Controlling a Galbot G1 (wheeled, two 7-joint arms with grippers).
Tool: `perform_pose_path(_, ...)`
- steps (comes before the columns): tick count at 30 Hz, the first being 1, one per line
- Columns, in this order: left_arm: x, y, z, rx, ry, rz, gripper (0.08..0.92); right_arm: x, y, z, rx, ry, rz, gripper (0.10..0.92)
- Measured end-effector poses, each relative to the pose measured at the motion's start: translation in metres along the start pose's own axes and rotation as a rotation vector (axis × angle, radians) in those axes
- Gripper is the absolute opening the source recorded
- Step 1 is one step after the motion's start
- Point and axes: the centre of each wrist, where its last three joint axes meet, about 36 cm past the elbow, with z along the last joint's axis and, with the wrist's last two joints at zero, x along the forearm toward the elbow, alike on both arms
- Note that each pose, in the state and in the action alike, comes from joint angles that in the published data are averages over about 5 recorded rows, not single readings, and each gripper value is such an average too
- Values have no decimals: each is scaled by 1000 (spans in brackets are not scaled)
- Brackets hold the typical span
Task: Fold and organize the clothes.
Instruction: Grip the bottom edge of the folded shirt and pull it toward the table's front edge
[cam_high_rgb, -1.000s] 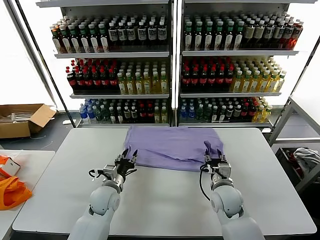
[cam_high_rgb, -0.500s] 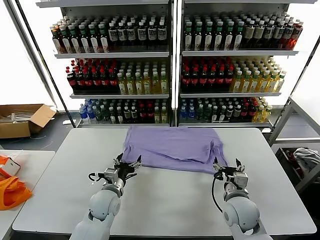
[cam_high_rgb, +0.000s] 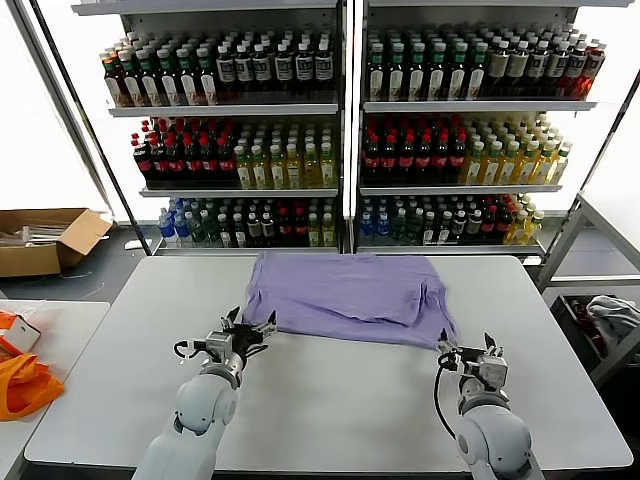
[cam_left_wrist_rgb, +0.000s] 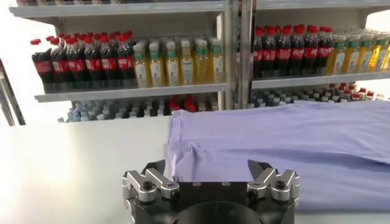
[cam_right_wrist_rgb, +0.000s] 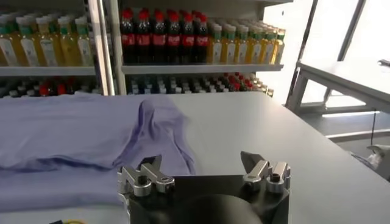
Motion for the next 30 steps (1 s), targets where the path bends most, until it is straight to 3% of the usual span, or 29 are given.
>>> perform_pose_path(16, -5, 12, 0, 26, 31, -35, 814, -16, 7, 14, 16, 50, -5, 801)
perform_pose_path(20, -5, 13, 5, 29, 55, -32, 744, -16, 6, 17, 18, 52, -6, 706)
perform_pose_path(30, 1, 8, 15, 20, 86, -9, 458, -13, 6, 24, 20, 56, -17, 420)
